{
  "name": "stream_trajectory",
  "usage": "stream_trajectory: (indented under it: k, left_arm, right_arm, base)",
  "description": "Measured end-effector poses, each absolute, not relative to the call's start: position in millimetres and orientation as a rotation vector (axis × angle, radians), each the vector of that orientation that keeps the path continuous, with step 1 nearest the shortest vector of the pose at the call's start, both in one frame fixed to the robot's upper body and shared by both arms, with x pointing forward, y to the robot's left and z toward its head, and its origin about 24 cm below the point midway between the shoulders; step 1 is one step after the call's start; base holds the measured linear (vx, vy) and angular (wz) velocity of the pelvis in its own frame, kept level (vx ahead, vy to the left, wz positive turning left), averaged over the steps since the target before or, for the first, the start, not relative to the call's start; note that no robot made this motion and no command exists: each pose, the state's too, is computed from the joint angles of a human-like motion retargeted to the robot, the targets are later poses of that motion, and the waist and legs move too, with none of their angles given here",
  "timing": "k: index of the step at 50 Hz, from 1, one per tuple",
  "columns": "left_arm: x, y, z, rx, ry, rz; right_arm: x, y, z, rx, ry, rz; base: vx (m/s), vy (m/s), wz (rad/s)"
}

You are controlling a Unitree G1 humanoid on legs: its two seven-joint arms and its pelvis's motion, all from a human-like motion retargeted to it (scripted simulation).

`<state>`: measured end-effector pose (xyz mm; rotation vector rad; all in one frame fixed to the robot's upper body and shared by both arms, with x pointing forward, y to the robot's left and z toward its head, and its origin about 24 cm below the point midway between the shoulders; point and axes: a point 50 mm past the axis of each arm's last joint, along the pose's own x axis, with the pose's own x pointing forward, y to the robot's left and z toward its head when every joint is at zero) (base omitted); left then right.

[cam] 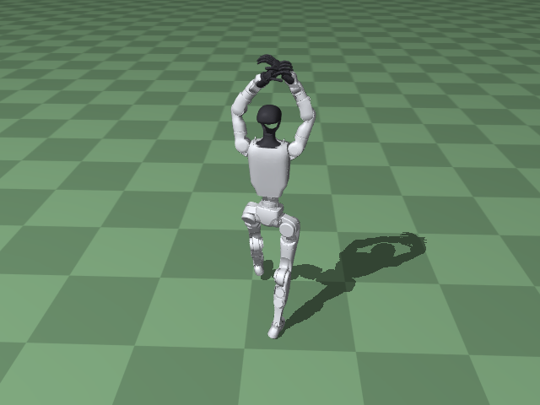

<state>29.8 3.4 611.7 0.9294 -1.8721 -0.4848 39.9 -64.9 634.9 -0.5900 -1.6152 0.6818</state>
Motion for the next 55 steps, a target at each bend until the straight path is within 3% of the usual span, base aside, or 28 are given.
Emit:
stream_trajectory:
  k: [13, 15, 28, 55]
  left_arm:
    - [20, 2, 611, 0.921, -1.892, -0.503]
    - [27, 5, 613, 0.909, -1.873, -0.485]
    - [40, 9, 612, 0.914, -1.849, -0.479]
    - [57, 4, 602, 0.955, -1.847, -0.536]
  right_arm:
    - [35, -67, 634, -0.569, -1.603, 0.728]
    - [41, -70, 636, -0.611, -1.614, 0.598]
    - [53, -62, 629, -0.604, -1.557, 0.715]
    - [67, -63, 627, -0.672, -1.515, 0.676]
  base:
    - [0.5, 0.3, 0.08]
    - [0.56, 0.38, 0.66]
    - [0.4, 0.22, 0.54]
    - [0.23, -0.09, 0.57]
